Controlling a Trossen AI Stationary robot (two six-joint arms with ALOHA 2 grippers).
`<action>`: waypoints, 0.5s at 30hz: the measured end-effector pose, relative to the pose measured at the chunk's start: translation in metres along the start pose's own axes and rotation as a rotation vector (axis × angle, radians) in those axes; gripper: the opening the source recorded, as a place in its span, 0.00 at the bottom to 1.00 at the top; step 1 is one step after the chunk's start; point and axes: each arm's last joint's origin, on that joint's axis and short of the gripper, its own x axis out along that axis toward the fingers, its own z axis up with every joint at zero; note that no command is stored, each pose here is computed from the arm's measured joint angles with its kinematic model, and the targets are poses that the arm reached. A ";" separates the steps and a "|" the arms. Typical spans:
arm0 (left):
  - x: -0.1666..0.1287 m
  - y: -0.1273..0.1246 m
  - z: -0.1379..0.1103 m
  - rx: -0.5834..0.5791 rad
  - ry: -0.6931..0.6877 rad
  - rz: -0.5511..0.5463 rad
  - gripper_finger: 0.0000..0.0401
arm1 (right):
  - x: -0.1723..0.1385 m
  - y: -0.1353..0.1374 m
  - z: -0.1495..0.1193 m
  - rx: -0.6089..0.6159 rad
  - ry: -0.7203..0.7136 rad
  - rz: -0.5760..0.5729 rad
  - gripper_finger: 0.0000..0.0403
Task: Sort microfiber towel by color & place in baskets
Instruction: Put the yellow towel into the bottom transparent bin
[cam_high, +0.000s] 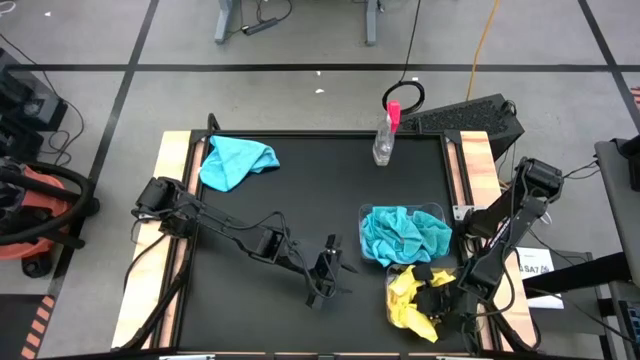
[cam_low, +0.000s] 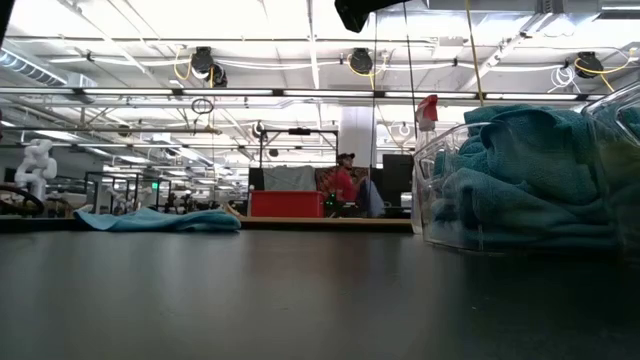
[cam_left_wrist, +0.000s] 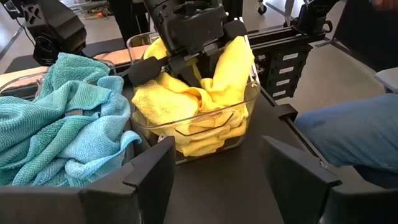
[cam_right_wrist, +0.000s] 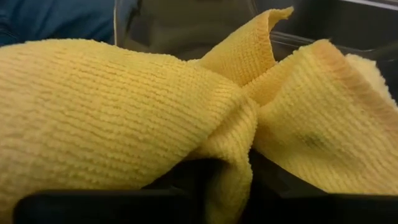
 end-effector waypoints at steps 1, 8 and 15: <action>0.000 0.000 0.000 0.000 0.000 0.000 0.60 | -0.003 0.000 0.002 0.002 -0.004 0.005 0.20; 0.000 0.000 0.000 0.000 0.001 0.000 0.60 | -0.033 0.004 0.022 -0.011 0.009 0.011 0.31; 0.000 0.000 0.000 -0.001 0.001 0.000 0.60 | -0.070 0.011 0.051 -0.044 0.032 -0.016 0.39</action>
